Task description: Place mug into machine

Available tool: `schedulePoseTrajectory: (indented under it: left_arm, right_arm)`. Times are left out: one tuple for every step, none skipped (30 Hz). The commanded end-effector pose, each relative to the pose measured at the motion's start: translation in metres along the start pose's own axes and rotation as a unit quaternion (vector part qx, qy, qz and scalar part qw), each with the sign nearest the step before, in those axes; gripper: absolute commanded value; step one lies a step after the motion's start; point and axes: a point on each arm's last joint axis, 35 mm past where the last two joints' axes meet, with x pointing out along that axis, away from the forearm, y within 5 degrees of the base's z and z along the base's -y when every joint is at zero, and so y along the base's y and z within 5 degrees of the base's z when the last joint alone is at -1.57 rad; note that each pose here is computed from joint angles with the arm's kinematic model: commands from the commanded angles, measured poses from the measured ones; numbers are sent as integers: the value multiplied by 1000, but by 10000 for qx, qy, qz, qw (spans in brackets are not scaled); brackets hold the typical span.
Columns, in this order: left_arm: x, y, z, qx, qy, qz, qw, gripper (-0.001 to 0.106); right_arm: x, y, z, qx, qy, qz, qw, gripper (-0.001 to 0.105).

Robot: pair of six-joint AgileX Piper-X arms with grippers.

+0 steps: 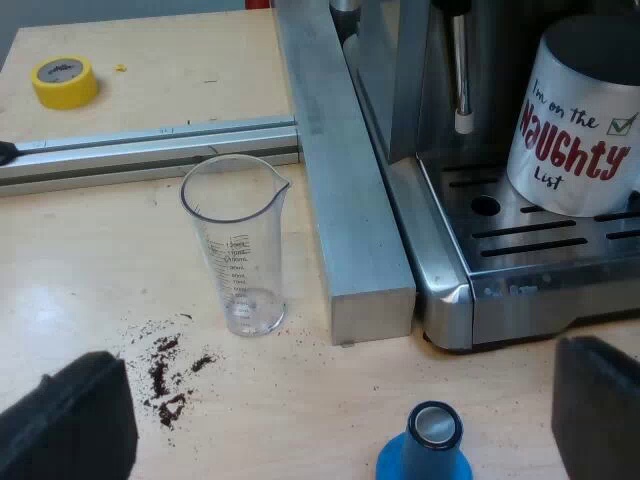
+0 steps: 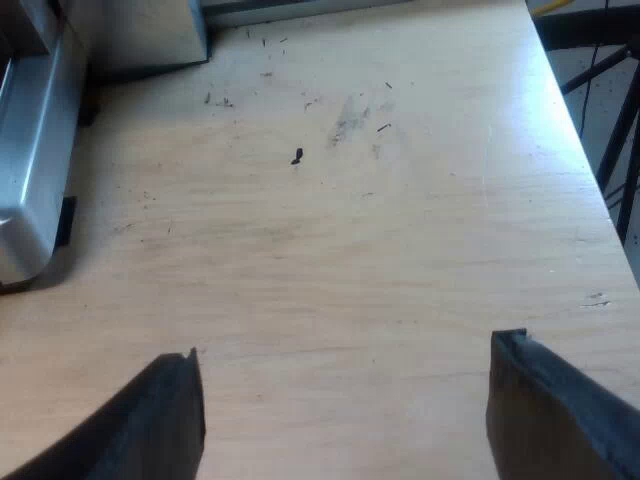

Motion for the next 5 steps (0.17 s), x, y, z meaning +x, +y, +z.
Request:
schedulePoseTrajectory:
  left_arm:
    - [2,0,2,25,0,83,10000,85]
    - [2,0,2,25,0,83,10000,85]
    - [2,0,2,25,0,83,10000,85]
    - [2,0,2,25,0,83,10000,85]
    - [2,0,2,25,0,83,10000,85]
  right_arm:
    - [0,0,2,9,-42,17,10000,62]
    - [0,0,2,9,-42,17,10000,62]
    - [0,0,2,9,-42,17,10000,62]
    - [0,0,2,9,-42,17,10000,62]
    - [0,0,2,9,-42,17,10000,62]
